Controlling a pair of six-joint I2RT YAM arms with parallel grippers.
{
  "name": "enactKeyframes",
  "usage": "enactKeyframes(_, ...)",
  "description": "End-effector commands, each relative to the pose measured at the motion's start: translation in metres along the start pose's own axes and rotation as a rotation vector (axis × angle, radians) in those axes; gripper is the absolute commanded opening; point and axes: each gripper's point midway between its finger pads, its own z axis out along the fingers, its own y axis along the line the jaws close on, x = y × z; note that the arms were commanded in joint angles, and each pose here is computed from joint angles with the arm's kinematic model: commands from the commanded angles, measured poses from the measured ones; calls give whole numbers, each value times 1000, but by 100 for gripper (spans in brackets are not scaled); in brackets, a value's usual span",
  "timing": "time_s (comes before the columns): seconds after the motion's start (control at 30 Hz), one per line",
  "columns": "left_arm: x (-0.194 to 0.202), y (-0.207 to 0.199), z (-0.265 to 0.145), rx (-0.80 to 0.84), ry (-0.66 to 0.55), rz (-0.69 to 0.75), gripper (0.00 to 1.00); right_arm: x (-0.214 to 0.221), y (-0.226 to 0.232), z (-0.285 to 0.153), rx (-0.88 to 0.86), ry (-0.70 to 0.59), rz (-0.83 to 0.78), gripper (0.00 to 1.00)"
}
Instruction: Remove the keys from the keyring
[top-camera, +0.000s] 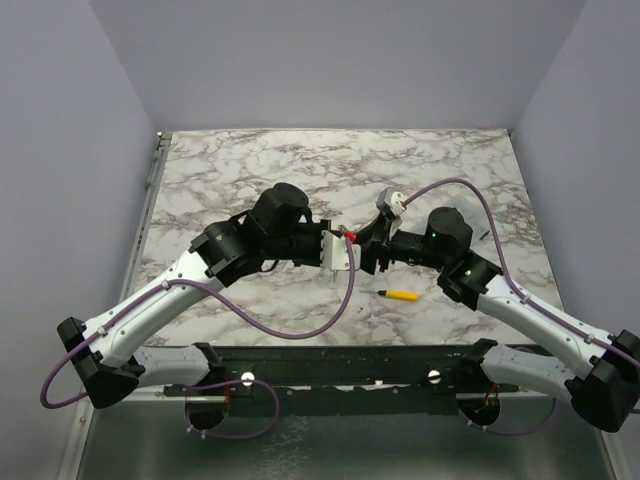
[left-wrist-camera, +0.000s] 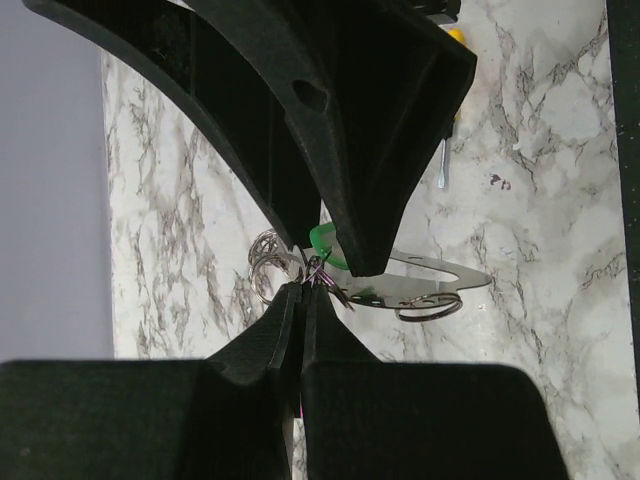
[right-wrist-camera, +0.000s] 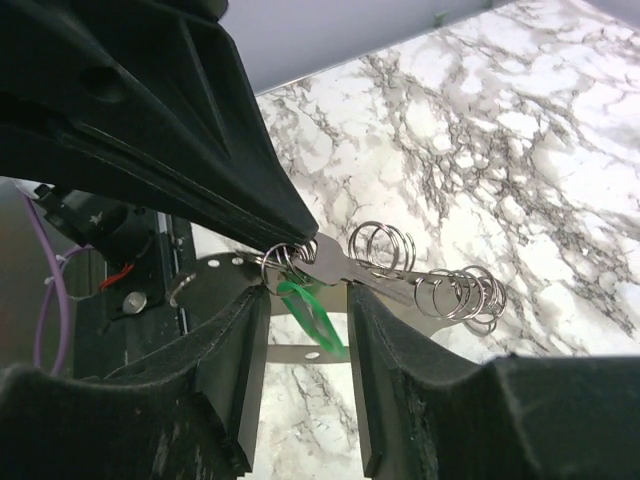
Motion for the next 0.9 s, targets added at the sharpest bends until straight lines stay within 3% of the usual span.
enactKeyframes(0.0,-12,-4,2,25,-61,23,0,-20,-10,0,51,-25,-77,50)
enactKeyframes(0.1,-12,-5,2,31,-63,25,0,-25,-6,-1,27,-34,-107,52)
enactKeyframes(0.23,-13,-4,3,32,-64,27,0,-24,0,-1,-17,-33,-157,38)
enactKeyframes(0.33,-13,-4,2,30,-66,30,0,-17,-2,1,-21,-7,-173,33)
enactKeyframes(0.6,-14,-6,3,40,-70,29,0,-19,2,1,-63,-4,-235,35)
enactKeyframes(0.63,-13,-6,3,42,-69,30,0,-19,3,1,-71,-6,-239,33)
enactKeyframes(0.77,-12,-4,3,31,-63,38,0,-13,7,1,-92,10,-231,9)
enactKeyframes(0.87,-10,-2,0,13,-59,37,0,-7,4,-2,-67,38,-211,1)
